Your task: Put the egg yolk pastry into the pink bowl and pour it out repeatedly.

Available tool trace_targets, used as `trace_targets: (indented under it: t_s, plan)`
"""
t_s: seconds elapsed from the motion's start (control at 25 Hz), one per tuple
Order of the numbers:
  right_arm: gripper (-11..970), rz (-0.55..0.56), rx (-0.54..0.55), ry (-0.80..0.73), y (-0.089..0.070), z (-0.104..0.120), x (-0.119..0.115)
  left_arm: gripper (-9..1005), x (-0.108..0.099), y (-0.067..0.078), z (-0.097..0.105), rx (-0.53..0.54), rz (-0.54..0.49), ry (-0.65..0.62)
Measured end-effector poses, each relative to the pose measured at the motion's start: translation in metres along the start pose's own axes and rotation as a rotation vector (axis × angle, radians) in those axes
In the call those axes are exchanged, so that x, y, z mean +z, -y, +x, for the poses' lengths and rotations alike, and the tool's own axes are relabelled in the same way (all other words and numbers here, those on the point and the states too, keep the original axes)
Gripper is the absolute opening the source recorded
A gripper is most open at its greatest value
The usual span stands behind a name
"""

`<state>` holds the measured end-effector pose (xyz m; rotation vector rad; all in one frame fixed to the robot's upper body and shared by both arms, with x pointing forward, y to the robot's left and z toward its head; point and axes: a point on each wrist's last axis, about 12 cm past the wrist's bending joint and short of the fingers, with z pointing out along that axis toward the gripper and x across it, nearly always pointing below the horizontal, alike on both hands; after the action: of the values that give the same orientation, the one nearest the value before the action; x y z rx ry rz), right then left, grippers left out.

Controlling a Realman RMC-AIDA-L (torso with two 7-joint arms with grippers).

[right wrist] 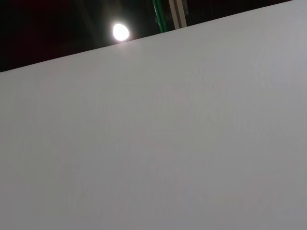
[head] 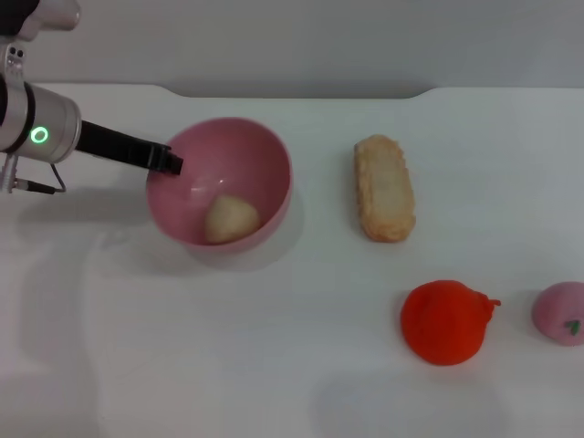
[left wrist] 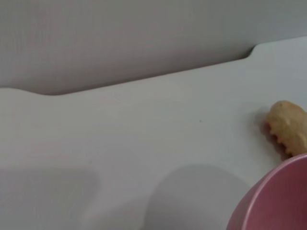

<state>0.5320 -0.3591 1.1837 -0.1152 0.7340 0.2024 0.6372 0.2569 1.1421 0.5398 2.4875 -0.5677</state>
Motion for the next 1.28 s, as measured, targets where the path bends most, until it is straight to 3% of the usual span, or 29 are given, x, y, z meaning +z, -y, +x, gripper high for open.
trace_targets:
  t_s: [0.44, 0.8, 1.28]
  plan:
    - [592, -0.006, 0.006, 0.005, -0.002, 0.002, 0.005, 42, 0.007, 0.01, -0.009, 0.013, 0.008, 0.033]
    - [591, 0.012, 0.027, -0.013, -0.003, 0.012, 0.008, 42, 0.015, 0.014, -0.003, -0.009, 0.016, 0.044]
    - [591, -0.006, 0.059, -0.009, -0.012, 0.021, 0.022, 42, 0.016, 0.013, 0.0, -0.017, 0.007, 0.055]
